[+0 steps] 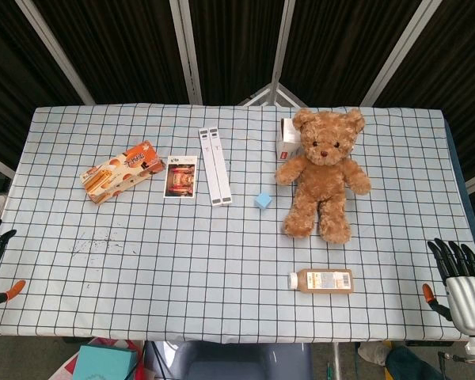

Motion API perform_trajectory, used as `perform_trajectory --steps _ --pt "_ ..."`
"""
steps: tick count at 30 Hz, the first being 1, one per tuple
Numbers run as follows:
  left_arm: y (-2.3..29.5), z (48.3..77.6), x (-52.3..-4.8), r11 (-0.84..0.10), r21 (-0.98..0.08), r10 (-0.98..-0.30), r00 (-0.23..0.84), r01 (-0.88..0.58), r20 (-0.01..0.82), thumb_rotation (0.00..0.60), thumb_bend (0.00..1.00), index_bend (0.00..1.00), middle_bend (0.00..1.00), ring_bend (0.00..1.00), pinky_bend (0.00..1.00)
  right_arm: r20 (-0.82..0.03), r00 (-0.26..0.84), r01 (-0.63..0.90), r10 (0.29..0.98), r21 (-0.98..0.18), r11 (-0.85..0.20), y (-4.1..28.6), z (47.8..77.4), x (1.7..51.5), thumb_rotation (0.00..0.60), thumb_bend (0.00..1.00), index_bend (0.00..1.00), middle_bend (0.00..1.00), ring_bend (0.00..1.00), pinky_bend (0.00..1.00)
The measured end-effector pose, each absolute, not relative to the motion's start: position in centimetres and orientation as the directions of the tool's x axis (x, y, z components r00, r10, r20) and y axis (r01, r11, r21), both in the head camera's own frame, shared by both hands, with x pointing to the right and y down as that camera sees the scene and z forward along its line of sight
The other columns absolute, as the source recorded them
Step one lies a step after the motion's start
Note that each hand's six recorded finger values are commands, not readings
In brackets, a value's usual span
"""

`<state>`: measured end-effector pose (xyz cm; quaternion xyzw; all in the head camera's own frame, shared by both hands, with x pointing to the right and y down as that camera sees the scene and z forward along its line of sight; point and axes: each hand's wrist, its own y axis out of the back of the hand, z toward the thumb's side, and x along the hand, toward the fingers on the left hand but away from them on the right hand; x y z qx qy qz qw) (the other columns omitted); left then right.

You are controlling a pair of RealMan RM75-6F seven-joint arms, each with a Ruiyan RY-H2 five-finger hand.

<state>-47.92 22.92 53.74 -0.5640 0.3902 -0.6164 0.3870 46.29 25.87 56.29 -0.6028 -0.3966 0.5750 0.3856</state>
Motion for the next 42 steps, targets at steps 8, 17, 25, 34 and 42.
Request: perform_trajectory --steps 8,17,25,34,42 --pt "23.1 53.7 -47.8 -0.396 -0.918 -0.918 -0.061 0.038 0.393 0.600 0.24 0.14 0.00 0.00 0.03 -0.398 0.022 0.038 0.917 -0.916 -0.399 26.0 56.5 46.4 0.600 0.41 0.00 0.08 0.00 0.00" --pt "23.1 54.1 -47.7 -0.411 -0.911 -0.911 -0.062 0.040 0.409 0.600 0.24 0.14 0.00 0.00 0.03 -0.405 -0.009 0.086 0.914 -0.911 -0.403 25.8 57.0 46.8 0.600 0.41 0.00 0.08 0.00 0.00" --pt "23.1 54.3 -47.6 -0.418 -0.907 -0.907 -0.066 0.042 0.415 0.600 0.24 0.14 0.00 0.00 0.03 -0.469 0.024 0.226 0.883 -0.858 -0.462 24.9 58.9 46.0 0.600 0.33 0.00 0.08 0.02 0.00" --pt "22.8 54.8 -47.8 -0.428 -0.902 -0.902 -0.088 0.050 0.423 0.600 0.24 0.14 0.00 0.00 0.03 -0.602 0.056 0.401 0.797 -0.717 -0.570 18.8 61.8 44.9 0.600 0.28 0.00 0.08 0.05 0.00" --pt "22.7 55.1 -47.9 -0.431 -0.900 -0.899 -0.109 0.062 0.423 0.600 0.24 0.14 0.00 0.00 0.03 -0.650 0.007 0.586 0.760 -0.613 -0.530 11.3 64.0 43.7 0.600 0.28 0.00 0.08 0.06 0.00"
